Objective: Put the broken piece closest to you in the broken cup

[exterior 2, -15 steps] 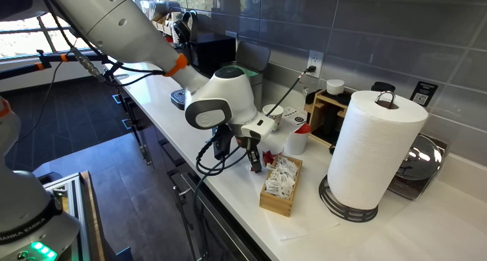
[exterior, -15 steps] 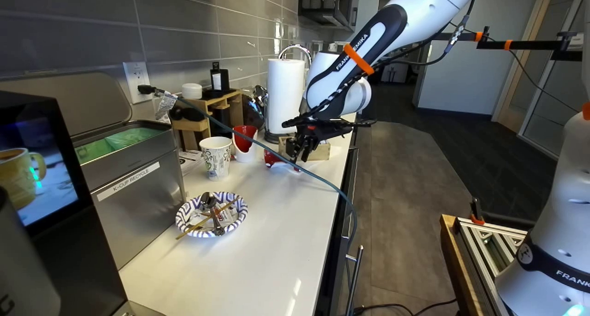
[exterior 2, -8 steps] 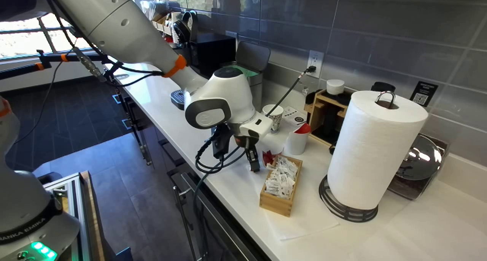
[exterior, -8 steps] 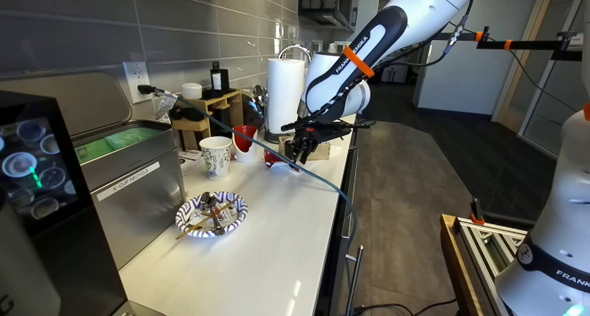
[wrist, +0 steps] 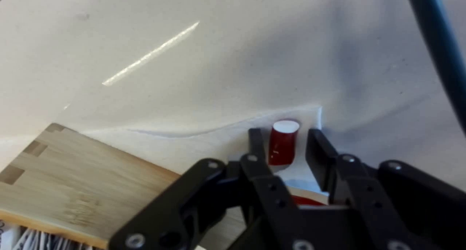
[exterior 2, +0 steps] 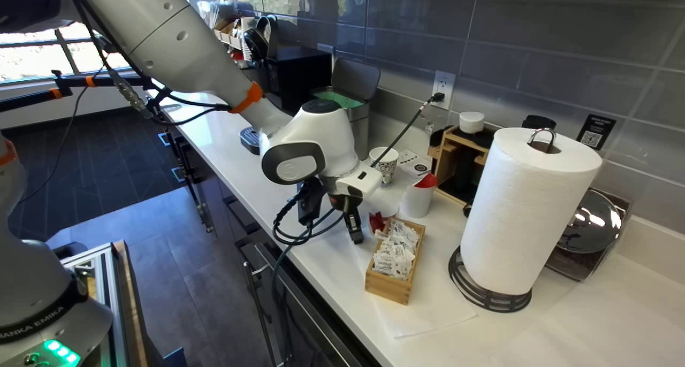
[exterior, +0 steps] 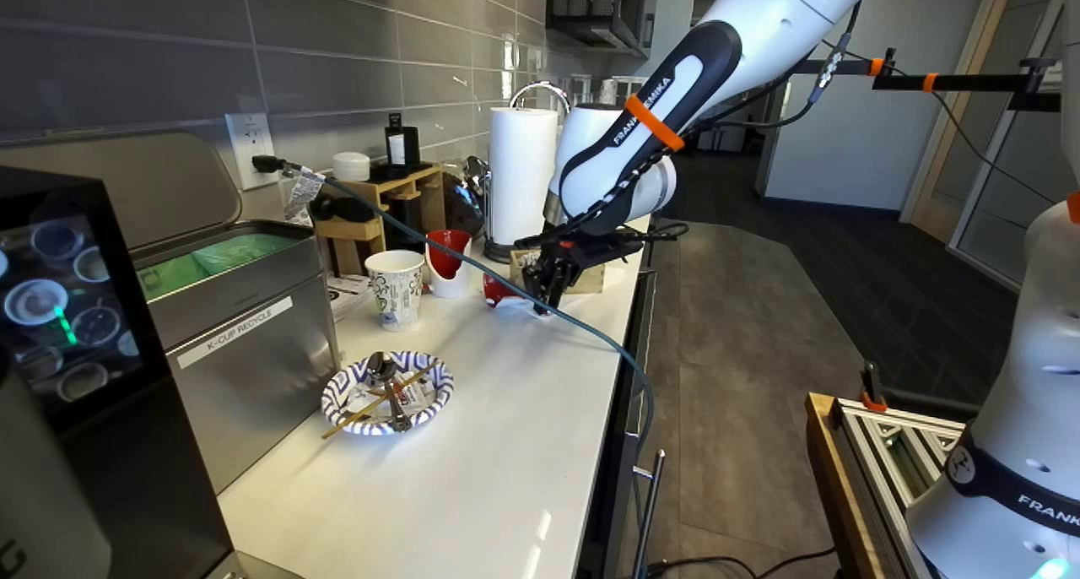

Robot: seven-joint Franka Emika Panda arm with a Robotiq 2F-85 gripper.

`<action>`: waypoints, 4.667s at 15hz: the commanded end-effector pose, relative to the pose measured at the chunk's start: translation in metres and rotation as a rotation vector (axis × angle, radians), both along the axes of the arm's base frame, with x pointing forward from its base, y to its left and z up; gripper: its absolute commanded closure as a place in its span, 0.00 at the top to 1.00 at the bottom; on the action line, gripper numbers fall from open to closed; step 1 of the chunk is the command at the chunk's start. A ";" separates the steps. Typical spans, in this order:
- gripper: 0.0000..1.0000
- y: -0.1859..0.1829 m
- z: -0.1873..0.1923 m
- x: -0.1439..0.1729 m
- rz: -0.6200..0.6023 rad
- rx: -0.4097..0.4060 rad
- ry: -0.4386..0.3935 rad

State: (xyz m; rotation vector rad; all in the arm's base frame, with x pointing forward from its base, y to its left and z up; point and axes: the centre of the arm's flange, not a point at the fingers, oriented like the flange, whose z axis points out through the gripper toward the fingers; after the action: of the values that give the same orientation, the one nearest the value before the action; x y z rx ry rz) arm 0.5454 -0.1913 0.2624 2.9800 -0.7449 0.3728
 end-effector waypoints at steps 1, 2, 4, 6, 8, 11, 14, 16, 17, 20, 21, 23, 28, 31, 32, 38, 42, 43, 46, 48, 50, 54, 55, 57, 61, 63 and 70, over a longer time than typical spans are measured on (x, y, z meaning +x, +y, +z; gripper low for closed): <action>0.05 0.003 -0.001 0.001 -0.018 -0.002 0.012; 0.00 0.003 0.000 0.001 -0.019 0.000 0.009; 0.05 0.002 0.002 0.001 -0.020 0.001 0.004; 0.05 0.001 0.010 0.001 -0.020 0.015 -0.009; 0.05 -0.001 0.026 0.000 -0.017 0.039 -0.043; 0.05 0.001 0.047 0.000 -0.001 0.054 -0.083; 0.05 0.002 0.064 0.002 0.005 0.089 -0.125; 0.05 0.014 0.069 0.011 0.000 0.145 -0.165; 0.05 0.021 0.072 0.017 -0.007 0.167 -0.187; 0.05 0.041 0.083 0.043 -0.030 0.205 -0.253; 0.05 0.045 0.088 0.050 -0.034 0.206 -0.273; 0.05 0.048 0.091 0.059 -0.038 0.203 -0.272; 0.05 0.026 0.075 0.050 -0.092 0.116 -0.202; 0.05 0.006 0.057 0.034 -0.099 0.048 -0.130; 0.05 0.000 0.054 0.029 -0.093 0.031 -0.106; 0.58 0.002 0.053 0.001 0.045 0.076 0.018; 0.87 0.022 0.051 -0.012 0.131 0.106 0.073; 0.95 0.025 0.050 -0.014 0.129 0.100 0.081; 1.00 0.011 0.061 -0.028 0.088 0.103 0.052; 1.00 0.005 0.072 -0.042 0.096 0.130 0.033; 1.00 -0.001 0.085 -0.053 0.095 0.162 -0.002; 1.00 0.021 0.105 -0.073 0.192 0.258 -0.005; 1.00 0.028 0.112 -0.077 0.213 0.284 0.004; 1.00 0.040 0.123 -0.084 0.260 0.319 0.014; 1.00 0.030 0.119 -0.066 0.224 0.278 0.007; 1.00 0.047 0.122 -0.072 0.253 0.260 0.000; 1.00 0.138 0.170 -0.091 0.287 0.200 -0.126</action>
State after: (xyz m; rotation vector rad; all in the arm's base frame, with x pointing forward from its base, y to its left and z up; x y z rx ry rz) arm 0.4808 -0.0877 0.4198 3.3135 -0.3763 0.4723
